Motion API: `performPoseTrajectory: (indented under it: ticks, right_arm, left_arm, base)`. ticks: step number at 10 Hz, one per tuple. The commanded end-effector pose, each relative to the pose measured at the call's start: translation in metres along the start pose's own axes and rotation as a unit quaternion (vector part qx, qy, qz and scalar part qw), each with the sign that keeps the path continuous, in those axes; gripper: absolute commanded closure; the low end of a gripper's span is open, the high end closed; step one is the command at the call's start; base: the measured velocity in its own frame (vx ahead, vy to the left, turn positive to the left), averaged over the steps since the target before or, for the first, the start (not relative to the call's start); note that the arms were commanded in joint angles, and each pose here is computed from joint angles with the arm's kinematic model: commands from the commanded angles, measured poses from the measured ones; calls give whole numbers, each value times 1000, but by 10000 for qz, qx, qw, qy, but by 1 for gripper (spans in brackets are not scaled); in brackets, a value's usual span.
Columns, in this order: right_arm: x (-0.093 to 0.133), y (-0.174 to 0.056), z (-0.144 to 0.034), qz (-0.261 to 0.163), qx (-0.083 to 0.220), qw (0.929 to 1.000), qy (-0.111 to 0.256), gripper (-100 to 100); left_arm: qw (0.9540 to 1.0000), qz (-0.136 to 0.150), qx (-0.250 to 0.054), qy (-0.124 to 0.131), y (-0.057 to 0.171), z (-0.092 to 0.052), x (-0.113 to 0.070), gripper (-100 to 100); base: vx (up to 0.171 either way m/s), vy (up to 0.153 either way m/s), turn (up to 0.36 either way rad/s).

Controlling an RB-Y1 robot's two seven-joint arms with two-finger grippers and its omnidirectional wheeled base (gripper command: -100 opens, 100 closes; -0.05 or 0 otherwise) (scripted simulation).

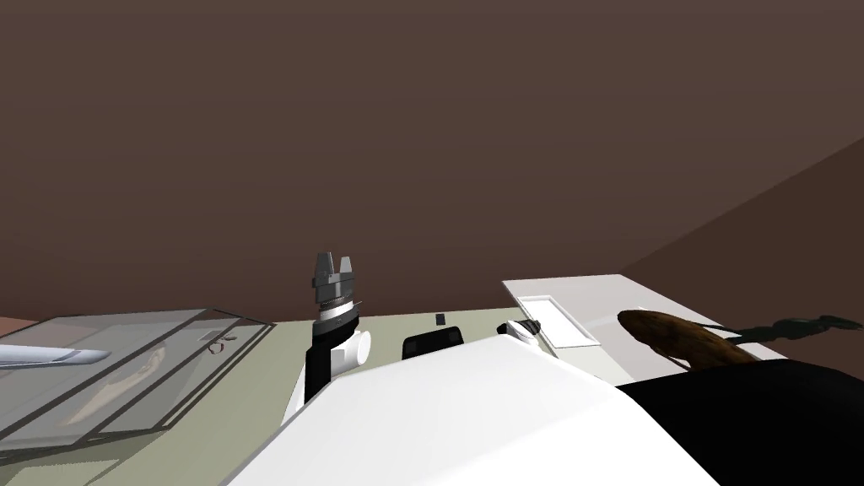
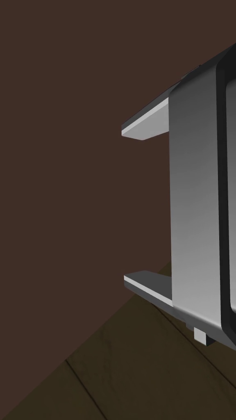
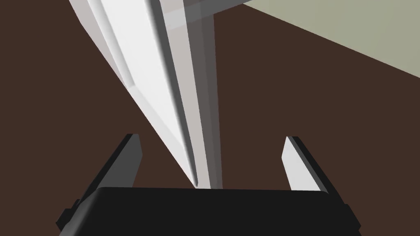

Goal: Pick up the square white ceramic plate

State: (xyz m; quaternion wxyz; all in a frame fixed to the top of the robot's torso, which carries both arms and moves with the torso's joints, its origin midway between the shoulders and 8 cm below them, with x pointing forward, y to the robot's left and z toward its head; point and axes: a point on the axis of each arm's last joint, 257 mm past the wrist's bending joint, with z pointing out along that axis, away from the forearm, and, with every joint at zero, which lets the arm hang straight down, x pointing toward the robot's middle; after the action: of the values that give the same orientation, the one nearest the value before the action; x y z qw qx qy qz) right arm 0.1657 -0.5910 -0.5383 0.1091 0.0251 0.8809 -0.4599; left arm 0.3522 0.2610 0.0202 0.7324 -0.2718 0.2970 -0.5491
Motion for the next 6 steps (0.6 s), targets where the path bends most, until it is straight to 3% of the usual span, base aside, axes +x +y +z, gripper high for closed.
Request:
performPoseTrajectory:
  ticks: [1,4,5,6]
  right_arm:
    - [5,-15,6,-188,212,9995,128,-100]
    - [11,-29,10,-342,420,9982,239,-100]
    - [10,-25,10,-310,361,9987,207,-100]
    - [10,-26,10,-309,373,9986,214,0]
  left_arm:
    - [10000,0,0,0,0,0,0,0]
    - [10000,0,0,0,0,0,0,0]
    - [10000,0,0,0,0,0,0,0]
    - [10000,0,0,0,0,0,0,0]
  base:
    - [20,-53,96]
    - [9,-32,49]
    - [4,-15,17]
    - [0,0,0]
